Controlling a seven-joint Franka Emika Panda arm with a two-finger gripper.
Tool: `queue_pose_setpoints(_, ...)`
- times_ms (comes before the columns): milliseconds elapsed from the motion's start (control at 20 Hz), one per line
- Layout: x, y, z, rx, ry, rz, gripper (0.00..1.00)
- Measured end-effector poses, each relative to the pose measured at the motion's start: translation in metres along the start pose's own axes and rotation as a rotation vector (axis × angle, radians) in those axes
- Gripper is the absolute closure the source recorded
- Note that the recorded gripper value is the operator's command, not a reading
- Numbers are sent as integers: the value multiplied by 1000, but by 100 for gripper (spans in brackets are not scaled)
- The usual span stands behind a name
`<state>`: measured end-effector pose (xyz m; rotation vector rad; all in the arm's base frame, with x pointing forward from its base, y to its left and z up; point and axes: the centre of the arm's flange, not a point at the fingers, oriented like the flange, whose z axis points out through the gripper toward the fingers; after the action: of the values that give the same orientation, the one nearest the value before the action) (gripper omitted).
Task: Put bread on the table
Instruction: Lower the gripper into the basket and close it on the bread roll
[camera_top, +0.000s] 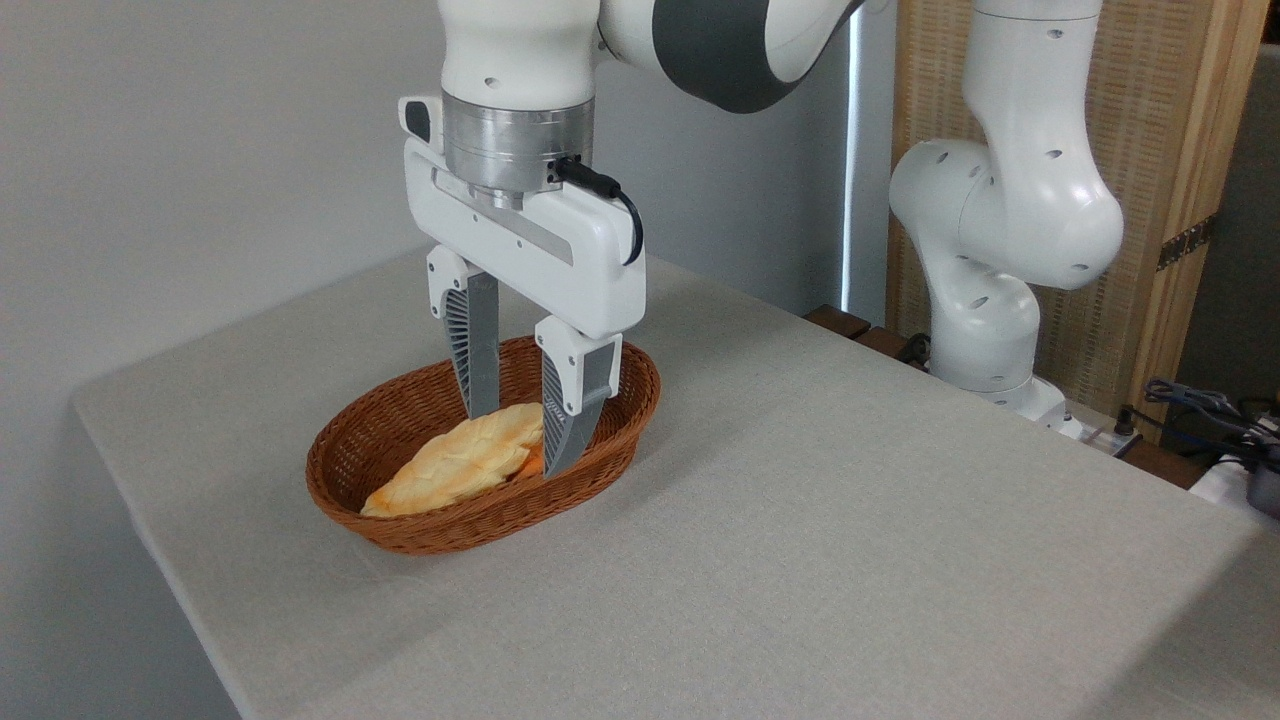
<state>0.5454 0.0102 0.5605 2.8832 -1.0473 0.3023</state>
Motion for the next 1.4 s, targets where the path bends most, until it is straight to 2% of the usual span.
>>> queue_pose_setpoints(200,0,0,0,-1,-1,0,0)
queue_pose_setpoints(500,-5,5,6,-44,-47,0,0)
queue_pose_setpoints(700,5,13,23,-64,-73,22,0)
queue_pose_setpoints(900,28,35,62,-129,-107,43,0)
queue_pose_setpoints(1100,42,45,85,-221,-63,-39,0)
queue_pose_setpoints(1250,50,55,90,-235,-52,-70,0)
queue_pose_setpoints(1400,56,68,96,-246,-64,-59,0)
